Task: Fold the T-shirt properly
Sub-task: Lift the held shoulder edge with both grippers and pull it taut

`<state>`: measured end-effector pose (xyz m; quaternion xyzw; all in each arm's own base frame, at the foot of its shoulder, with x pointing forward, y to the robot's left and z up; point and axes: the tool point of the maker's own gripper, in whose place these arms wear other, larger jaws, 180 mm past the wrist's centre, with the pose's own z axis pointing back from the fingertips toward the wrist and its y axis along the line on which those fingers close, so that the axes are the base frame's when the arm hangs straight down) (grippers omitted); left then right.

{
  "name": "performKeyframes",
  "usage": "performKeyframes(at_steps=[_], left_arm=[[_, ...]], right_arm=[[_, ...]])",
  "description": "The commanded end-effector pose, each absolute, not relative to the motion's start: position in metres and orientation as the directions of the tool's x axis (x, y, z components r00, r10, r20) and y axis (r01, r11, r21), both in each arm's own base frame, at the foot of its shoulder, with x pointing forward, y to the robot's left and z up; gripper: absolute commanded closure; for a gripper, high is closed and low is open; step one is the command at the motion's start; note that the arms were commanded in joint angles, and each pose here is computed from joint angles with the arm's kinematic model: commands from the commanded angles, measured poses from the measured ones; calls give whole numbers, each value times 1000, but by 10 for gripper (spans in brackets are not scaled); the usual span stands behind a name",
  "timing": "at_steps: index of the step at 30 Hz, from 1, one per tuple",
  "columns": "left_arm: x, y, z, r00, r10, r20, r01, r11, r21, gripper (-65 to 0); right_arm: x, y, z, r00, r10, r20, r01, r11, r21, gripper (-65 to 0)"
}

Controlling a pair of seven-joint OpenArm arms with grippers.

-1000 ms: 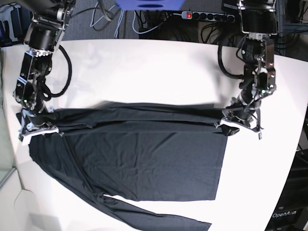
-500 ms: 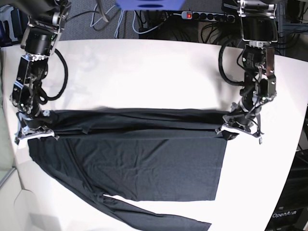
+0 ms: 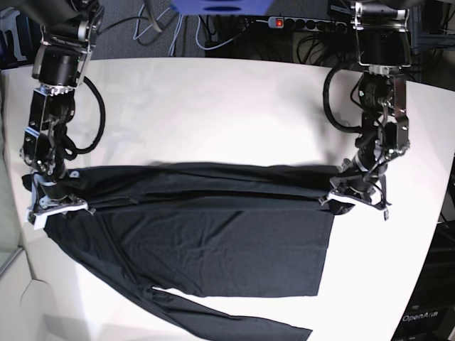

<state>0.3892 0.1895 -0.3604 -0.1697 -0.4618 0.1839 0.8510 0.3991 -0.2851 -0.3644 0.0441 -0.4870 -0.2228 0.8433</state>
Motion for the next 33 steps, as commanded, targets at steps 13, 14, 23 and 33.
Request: performKeyframes(at_steps=[13,14,23,33], left_arm=[[417,193,-321,422,456,784,-106,883,-457,-38],[419,193,-319,419,455,786,-102,884,-457,-38],[419,194,-319,418,452,788,-104,885,-453,-38],[414,200,-346,462,469,752,-153,878,-454,-38]], right_arm=[[411,-298,-338,355,-387,851,319,906,279,0],[411,-300,-337,354,-383,853,319,907,275,0],[409,-308,-354,373,-393,841,346,899,267,0],[411,-301,-354,376,-374,848,324,910,257,0]])
